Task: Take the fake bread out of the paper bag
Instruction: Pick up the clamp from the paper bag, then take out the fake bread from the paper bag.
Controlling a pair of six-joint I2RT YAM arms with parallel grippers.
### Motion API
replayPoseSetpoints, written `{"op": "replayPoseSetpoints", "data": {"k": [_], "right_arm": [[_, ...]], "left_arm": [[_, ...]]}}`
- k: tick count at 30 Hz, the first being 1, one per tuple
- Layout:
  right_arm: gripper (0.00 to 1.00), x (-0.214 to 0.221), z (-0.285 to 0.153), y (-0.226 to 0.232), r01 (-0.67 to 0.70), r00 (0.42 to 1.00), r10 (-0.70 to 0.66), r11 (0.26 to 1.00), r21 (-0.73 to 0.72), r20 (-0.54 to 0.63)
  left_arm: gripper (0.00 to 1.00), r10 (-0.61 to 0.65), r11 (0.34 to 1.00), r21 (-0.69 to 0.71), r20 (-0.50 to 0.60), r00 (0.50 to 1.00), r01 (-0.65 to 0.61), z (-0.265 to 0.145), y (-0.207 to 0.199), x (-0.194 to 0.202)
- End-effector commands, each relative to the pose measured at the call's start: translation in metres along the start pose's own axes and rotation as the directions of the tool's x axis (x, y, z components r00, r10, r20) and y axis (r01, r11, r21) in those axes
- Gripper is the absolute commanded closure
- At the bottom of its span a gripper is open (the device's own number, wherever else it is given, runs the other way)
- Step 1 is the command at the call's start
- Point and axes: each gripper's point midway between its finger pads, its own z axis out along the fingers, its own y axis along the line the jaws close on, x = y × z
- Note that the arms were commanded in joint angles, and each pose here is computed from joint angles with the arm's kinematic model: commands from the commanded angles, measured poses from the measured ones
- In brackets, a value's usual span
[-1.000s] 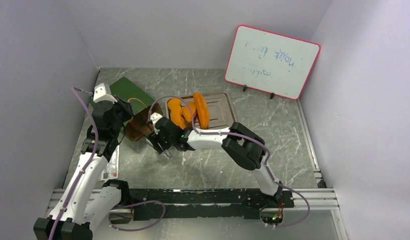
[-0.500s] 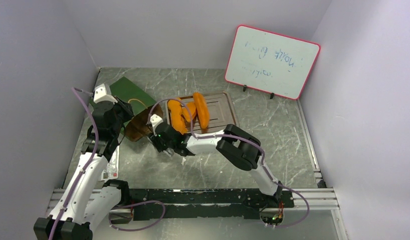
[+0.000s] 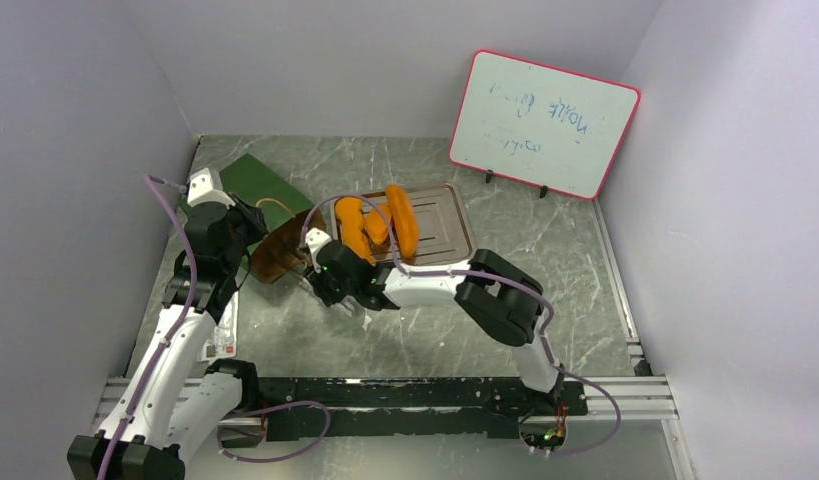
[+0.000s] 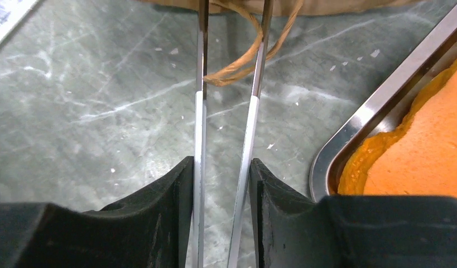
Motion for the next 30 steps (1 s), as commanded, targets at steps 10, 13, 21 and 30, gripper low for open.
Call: {"op": "replayPoseSetpoints", "data": {"k": [10, 13, 21, 30], "right_arm": [[0.63, -0.084, -0.023, 0.010, 0.027, 0.994, -0.023, 0.999, -0.031, 0.109], [0.63, -0.094, -0.024, 0.007, 0.028, 0.993, -0.025, 0.999, -0.021, 0.118], [0.62, -0.106, -0.031, -0.002, 0.030, 0.993, -0.030, 1.000, 0.008, 0.113], [0.61, -0.094, -0.034, -0.001, 0.017, 0.996, -0.016, 1.000, -0.010, 0.086]], "left_arm": [[0.93, -0.003, 1.000, 0.031, -0.002, 1.000, 0.003, -0.004, -0.005, -0.004], [0.93, 0.001, 0.999, 0.034, -0.003, 1.000, -0.001, -0.005, -0.006, -0.005], [0.93, 0.007, 0.999, 0.034, 0.002, 1.000, -0.008, -0.005, -0.007, -0.007], [0.93, 0.006, 0.999, 0.042, 0.003, 1.000, -0.006, -0.004, -0.009, -0.008]]}}
